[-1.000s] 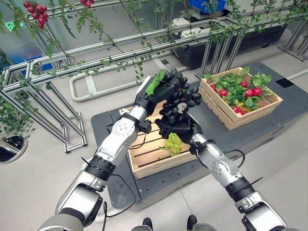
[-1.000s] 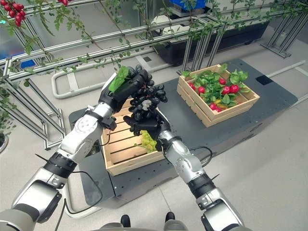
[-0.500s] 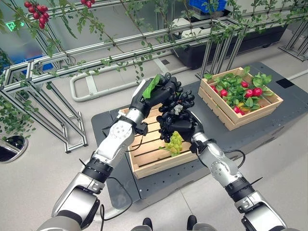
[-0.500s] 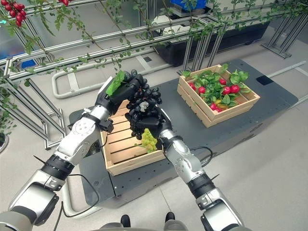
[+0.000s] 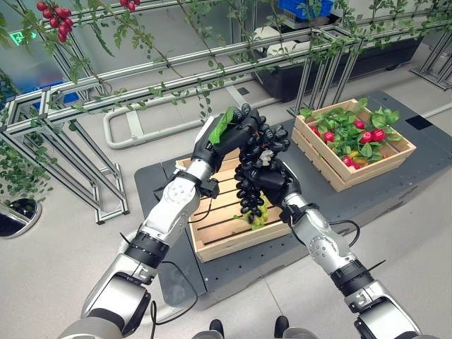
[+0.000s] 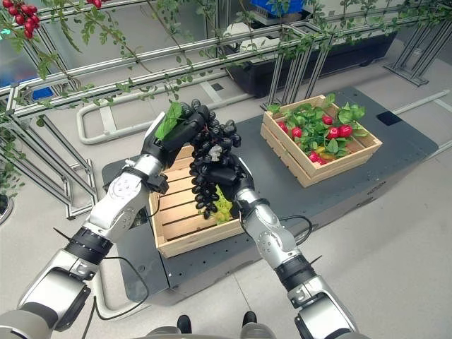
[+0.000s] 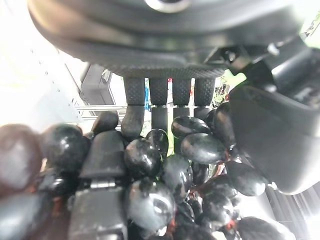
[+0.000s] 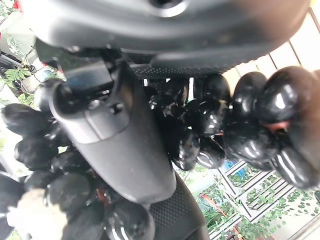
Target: Pick up the fruits from the basket on one side to the basket on the other side
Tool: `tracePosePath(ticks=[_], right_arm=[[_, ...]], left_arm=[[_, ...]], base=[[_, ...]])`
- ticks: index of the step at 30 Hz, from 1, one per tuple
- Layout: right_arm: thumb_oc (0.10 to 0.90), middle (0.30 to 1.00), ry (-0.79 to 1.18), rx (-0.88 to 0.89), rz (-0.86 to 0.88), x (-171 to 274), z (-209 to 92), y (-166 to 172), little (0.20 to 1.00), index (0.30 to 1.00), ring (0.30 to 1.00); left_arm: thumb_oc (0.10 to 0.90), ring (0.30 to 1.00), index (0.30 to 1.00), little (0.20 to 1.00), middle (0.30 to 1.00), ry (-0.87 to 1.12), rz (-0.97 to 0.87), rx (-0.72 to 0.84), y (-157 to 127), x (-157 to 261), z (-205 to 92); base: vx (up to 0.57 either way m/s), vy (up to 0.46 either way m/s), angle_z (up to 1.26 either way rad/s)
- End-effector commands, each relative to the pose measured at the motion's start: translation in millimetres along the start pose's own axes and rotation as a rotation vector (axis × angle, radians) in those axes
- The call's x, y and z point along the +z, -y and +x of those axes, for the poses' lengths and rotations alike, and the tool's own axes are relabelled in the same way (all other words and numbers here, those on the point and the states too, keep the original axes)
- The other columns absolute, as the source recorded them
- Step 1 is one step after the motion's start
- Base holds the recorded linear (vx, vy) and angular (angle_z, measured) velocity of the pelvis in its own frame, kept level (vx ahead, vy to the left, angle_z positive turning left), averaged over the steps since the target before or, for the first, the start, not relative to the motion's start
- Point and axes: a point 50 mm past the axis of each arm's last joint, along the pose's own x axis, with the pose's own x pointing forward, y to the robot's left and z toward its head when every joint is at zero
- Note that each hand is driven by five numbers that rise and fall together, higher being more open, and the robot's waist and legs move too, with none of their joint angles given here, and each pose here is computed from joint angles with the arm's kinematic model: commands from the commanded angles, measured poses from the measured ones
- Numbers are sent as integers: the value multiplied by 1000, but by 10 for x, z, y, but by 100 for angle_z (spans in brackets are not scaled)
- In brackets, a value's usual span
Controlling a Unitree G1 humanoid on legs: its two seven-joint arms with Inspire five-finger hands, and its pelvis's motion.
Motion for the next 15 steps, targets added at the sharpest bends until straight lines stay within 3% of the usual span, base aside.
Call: tracePosePath(ticks=[1,2,3,15], right_arm=[[400,300,297,215,136,463,181,-535,300,300,300],[400,300,299,215,137,466,179,-537,300,300,300],[400,300,301,213,139,463,178,-536,300,300,300],[400,300,318,160,156,464,138,-414,300,300,300]], left_arm=[[400,300,300,300,300,104,-20,-19,62,130,133],[769,853,853,853,853,98,-16,-14,72,123,131],[800,900,900,900,900,97,-16,-13,73,117,127],[800,900,900,900,900,72,34,20,-16,44,67]], base=[[0,0,0],[0,0,0],[0,0,0],[0,0,0]])
